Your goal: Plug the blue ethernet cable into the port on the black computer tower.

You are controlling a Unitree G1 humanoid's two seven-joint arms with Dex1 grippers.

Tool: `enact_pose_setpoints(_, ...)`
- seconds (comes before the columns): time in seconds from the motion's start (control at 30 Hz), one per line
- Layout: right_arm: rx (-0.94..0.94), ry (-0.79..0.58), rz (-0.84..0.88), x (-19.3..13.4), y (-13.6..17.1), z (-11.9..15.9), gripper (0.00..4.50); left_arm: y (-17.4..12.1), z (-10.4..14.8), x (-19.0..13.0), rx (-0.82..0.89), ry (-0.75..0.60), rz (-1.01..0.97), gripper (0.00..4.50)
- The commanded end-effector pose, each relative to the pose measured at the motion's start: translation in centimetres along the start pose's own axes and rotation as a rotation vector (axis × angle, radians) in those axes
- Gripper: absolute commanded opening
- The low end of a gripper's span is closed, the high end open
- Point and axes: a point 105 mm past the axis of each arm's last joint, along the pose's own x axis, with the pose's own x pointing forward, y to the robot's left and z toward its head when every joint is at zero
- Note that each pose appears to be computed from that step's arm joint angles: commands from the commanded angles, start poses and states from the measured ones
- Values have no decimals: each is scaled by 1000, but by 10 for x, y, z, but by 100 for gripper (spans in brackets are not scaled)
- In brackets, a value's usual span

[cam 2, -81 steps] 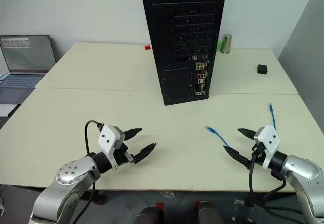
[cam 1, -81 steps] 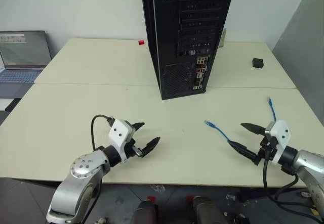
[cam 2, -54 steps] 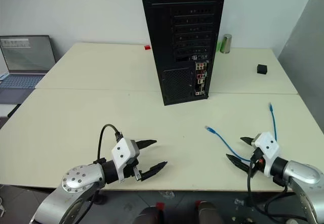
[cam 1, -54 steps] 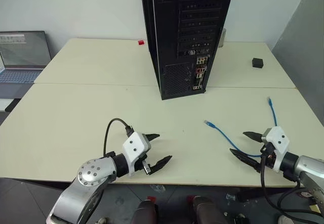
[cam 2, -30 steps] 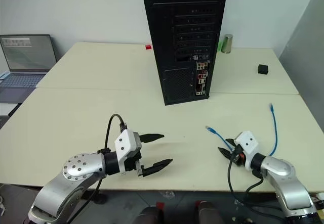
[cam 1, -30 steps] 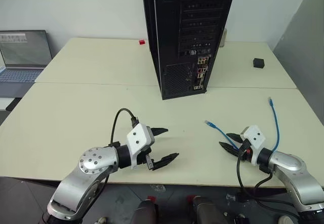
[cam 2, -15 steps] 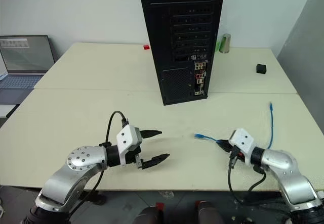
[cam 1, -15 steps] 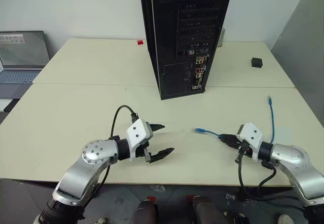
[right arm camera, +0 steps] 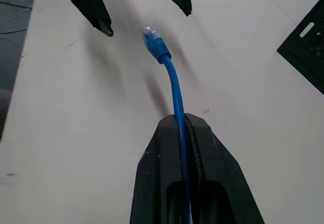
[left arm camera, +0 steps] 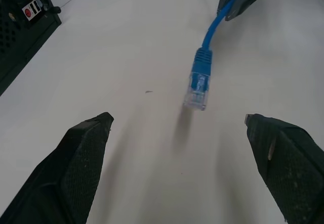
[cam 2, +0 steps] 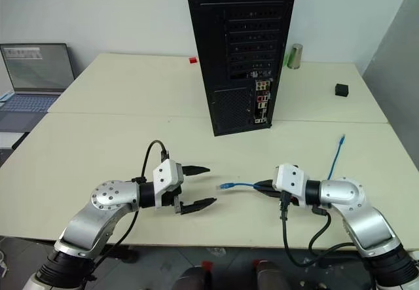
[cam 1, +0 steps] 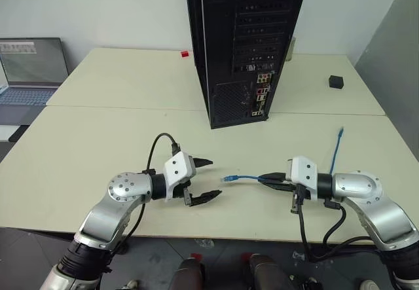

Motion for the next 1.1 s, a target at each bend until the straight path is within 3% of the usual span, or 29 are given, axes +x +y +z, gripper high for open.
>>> enact_pose_setpoints(0.03,-37,-35,15,-1,0,14,1,-3,6,3,30,-25,-51,432)
enact_pose_setpoints(0.73,-43,-54,37,1,3,22,0,-5,4,17,82,-44,-82,31)
enact_pose_setpoints(0.97,-41,-47,47,0,3,22,0,-9,0,15,90,-35,-90,27)
enact_pose_setpoints(1.0,-43,-42,53,-1,3,21,51,-9,0,15,91,-34,-91,27)
enact_pose_setpoints(1.1,-40,-19,76,-6,2,19,113,-14,-2,13,126,-28,-100,27)
